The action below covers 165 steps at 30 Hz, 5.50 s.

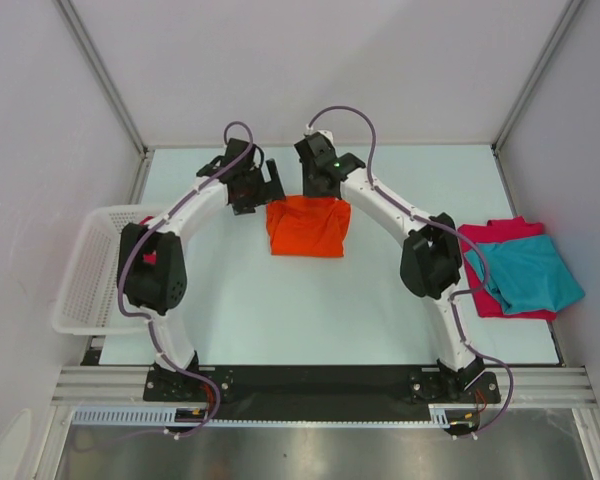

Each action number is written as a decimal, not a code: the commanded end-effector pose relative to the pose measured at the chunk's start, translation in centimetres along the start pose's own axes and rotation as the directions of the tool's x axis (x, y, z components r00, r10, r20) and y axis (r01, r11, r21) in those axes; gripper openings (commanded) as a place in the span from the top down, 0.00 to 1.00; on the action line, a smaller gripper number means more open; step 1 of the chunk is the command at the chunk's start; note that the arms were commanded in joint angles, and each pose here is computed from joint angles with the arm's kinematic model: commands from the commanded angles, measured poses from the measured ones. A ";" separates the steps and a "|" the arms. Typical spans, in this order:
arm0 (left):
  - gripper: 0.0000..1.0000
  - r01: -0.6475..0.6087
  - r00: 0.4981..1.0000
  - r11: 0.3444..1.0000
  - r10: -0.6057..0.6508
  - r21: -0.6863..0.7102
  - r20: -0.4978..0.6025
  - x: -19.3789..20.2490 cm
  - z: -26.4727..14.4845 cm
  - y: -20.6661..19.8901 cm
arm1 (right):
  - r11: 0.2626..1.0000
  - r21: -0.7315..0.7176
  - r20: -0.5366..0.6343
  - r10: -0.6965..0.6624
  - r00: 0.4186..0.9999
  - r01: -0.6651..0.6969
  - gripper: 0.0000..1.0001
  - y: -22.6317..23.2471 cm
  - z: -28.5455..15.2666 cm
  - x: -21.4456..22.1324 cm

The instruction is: Fold and stack the t-shirts

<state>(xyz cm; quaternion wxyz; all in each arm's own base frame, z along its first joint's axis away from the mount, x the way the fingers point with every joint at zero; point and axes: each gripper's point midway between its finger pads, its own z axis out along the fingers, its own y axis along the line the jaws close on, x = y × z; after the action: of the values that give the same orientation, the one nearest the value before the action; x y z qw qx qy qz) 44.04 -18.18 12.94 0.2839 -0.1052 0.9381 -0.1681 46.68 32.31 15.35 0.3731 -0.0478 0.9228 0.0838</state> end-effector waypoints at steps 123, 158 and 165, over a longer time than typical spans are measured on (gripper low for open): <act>0.00 -0.073 0.979 0.997 0.071 -0.007 -0.192 8.6 9.2 1.8 | 0.943 -0.106 -0.399 0.251 0.882 -0.317 0.53 -7.2 6.1 15.2; 0.71 0.060 0.918 0.946 0.073 0.319 -0.391 20.5 7.7 -3.7 | 0.952 -0.068 -0.294 0.267 0.918 -0.299 1.00 -8.4 2.6 14.1; 0.81 0.020 0.908 0.889 0.175 0.457 -0.381 21.9 6.2 -9.8 | 0.971 0.031 -0.164 0.237 0.957 -0.235 1.00 -11.0 -1.6 10.0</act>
<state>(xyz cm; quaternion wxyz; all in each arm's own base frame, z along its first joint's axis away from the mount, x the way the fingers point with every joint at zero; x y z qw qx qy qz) 37.41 -31.04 2.41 0.2056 -0.0138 0.9072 -0.3668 39.31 23.25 3.22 0.2184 0.0565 0.9607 0.1617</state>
